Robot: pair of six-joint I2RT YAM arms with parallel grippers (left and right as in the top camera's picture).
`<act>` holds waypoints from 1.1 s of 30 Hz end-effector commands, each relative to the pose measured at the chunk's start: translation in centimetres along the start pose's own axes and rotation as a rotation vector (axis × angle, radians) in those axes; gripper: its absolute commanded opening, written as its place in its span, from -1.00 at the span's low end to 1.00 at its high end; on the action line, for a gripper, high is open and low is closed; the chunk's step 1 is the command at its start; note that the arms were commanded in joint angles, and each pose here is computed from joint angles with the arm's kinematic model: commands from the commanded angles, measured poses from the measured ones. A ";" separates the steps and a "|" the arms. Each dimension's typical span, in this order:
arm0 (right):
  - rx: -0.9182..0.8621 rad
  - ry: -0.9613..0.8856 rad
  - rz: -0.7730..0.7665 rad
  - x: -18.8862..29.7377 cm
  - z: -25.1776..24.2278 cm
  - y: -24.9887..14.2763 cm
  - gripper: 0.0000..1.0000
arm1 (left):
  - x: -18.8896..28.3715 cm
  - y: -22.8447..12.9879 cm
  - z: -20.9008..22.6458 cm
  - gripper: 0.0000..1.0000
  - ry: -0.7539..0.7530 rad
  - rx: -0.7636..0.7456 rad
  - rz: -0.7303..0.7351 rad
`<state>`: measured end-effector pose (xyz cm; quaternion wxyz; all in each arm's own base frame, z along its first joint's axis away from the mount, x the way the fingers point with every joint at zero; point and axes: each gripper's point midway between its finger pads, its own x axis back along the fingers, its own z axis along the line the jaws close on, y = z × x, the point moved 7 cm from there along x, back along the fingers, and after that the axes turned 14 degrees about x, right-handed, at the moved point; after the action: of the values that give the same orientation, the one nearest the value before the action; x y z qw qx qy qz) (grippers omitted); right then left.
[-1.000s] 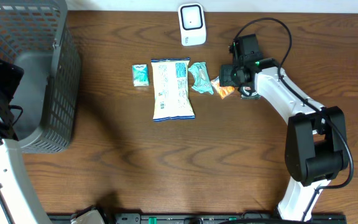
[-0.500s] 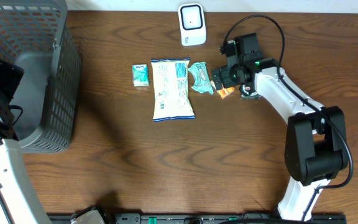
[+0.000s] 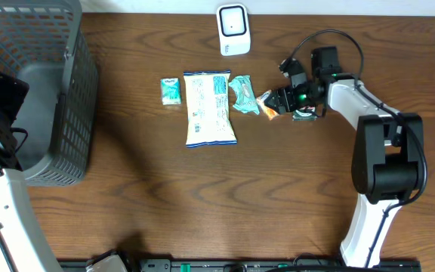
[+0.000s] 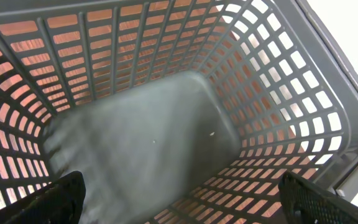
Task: Scan the item barcode
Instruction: 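Grasp the orange-and-white pack with the right gripper and lift it, then carry the orange pack toward the white scanner, right gripper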
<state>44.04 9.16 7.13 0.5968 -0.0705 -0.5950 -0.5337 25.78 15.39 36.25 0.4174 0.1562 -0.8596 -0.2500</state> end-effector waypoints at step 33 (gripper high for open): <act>-0.163 0.909 -0.388 8.1 7.5 3.4 -0.98 | -0.1 0.1 0.1 0.95 0.008 0.010 -0.007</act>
<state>40.16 11.17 16.00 0.6718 0.2060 -0.2759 -0.6559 25.77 15.38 36.26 0.4172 0.1564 -0.8597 -0.2499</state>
